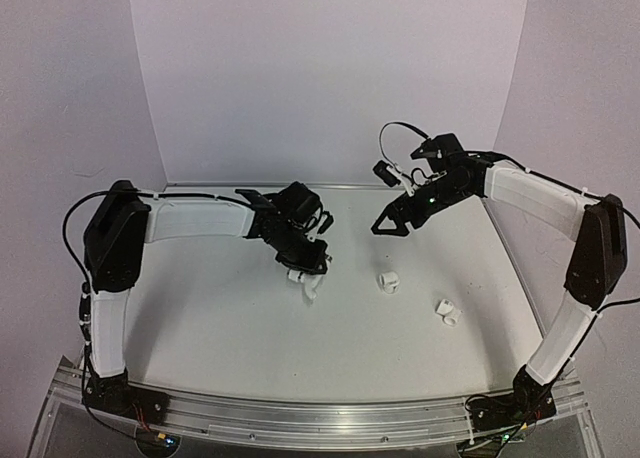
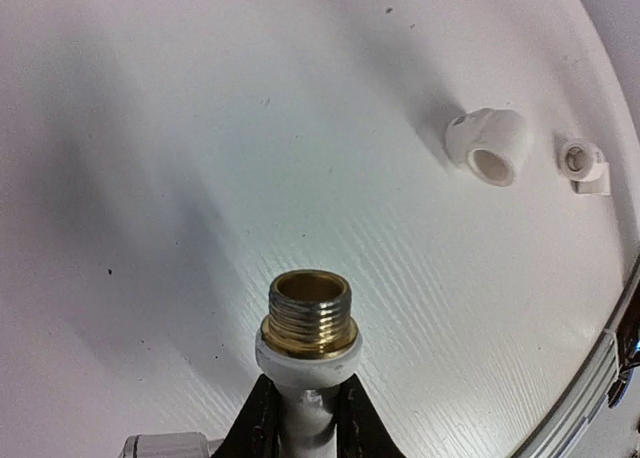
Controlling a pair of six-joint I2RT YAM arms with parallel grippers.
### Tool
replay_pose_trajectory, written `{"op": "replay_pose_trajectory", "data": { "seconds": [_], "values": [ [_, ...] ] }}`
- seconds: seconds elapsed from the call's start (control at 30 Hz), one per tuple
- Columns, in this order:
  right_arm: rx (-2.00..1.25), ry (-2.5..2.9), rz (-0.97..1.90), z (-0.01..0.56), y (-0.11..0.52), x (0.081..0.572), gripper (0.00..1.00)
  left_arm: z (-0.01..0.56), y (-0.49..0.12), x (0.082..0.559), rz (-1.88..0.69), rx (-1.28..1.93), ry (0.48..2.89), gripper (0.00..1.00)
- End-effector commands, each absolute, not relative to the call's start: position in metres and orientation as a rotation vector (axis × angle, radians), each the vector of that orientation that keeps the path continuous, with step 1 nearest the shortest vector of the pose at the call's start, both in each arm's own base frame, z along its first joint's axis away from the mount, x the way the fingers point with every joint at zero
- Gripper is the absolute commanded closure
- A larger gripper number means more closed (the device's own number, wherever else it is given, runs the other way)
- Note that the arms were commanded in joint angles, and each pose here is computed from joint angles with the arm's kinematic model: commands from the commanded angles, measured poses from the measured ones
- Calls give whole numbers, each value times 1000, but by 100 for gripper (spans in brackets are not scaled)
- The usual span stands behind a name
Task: Install the water faucets
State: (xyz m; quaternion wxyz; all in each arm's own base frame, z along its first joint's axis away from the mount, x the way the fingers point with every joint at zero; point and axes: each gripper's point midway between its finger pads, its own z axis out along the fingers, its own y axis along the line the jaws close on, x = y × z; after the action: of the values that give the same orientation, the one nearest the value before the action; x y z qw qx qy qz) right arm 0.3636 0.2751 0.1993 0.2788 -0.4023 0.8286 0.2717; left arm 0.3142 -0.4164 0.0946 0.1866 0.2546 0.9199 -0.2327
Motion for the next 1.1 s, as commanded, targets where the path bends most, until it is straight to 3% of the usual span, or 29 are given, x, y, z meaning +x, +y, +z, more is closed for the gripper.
{"op": "replay_pose_trajectory", "data": {
  "seconds": [0.0, 0.27, 0.47, 1.07],
  "values": [
    [-965, 2269, 939, 212, 289, 358, 19, 187, -431, 312, -780, 826, 2240, 98],
    [-907, 2310, 1266, 221, 309, 335, 27, 216, -446, 284, -735, 979, 2036, 97],
    [-929, 2330, 1292, 217, 316, 321, 29, 227, -455, 271, -733, 1029, 1959, 97],
    [-978, 2391, 1427, 194, 326, 291, 50, 233, -473, 259, -684, 1092, 1878, 97]
  ]
}}
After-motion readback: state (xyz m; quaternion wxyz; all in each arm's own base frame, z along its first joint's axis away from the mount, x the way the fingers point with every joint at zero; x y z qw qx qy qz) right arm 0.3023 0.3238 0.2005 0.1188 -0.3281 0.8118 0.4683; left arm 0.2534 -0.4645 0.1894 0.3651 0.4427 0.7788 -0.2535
